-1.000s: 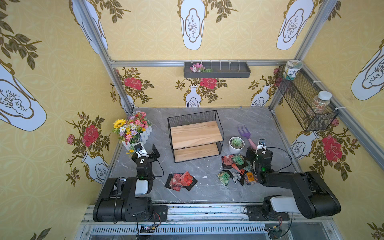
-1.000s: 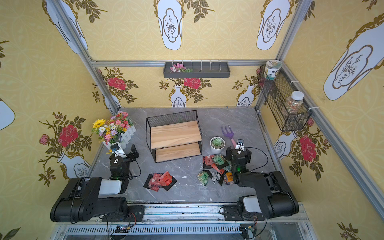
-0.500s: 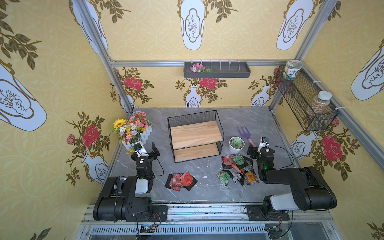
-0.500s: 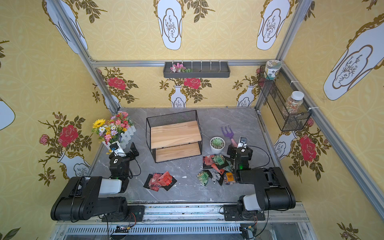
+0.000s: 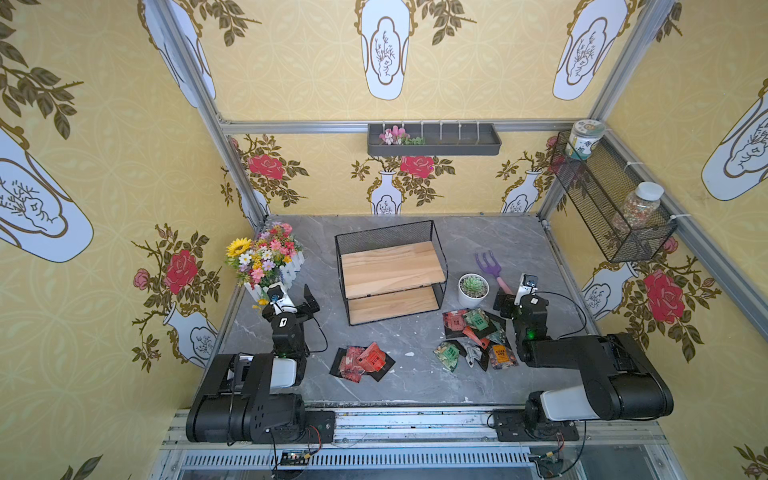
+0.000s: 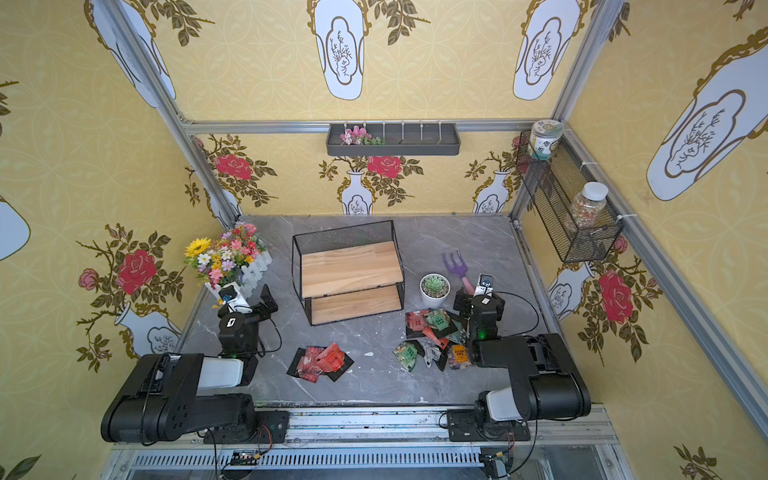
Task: Remove the tea bags from the shelf
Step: Reset both arms
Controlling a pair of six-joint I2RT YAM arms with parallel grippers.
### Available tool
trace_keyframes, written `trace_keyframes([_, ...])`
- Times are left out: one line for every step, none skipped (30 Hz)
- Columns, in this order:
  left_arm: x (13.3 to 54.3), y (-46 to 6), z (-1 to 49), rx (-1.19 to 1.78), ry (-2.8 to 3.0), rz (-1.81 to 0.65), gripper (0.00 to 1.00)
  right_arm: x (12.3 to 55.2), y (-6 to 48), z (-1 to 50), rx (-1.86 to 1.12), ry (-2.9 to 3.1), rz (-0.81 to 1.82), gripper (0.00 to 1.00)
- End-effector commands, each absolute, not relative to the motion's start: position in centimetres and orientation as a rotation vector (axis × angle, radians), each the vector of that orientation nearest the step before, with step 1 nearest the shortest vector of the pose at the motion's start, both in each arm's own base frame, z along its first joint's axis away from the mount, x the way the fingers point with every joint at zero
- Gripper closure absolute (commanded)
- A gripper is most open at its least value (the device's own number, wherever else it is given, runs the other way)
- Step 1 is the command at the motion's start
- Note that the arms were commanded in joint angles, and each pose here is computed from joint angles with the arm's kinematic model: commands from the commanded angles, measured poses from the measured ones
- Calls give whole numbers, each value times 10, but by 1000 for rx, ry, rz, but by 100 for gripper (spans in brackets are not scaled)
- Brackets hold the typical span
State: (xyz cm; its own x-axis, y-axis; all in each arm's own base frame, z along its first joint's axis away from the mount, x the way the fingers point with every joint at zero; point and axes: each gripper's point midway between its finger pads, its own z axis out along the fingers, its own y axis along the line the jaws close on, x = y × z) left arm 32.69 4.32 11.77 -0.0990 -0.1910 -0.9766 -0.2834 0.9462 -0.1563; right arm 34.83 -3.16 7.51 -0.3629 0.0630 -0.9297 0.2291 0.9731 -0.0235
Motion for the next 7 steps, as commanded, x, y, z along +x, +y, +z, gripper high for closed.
trace_keyframes([327,45,124,-370,1652,79,0,353,-31,79,211,1927,-170,3])
trace_keyframes([327,45,124,-371,1652,79,0,353,-31,79,211,1927,-169,3])
trace_keyframes([327,45,124,-371,1653,80,0,352,-31,79,212,1927,-171,3])
trace_keyframes([327,44,124,-371,1652,78,0,352,-31,78,213,1927,-170,3])
trace_keyframes([327,44,124,-370,1653,79,0,351,-31,79,212,1924,-171,3])
trace_keyframes([327,45,124,-371,1652,79,0,351,-31,80,211,1921,-170,3])
trace_keyframes([327,44,124,-370,1652,79,0,351,-30,80,209,1920,-168,3])
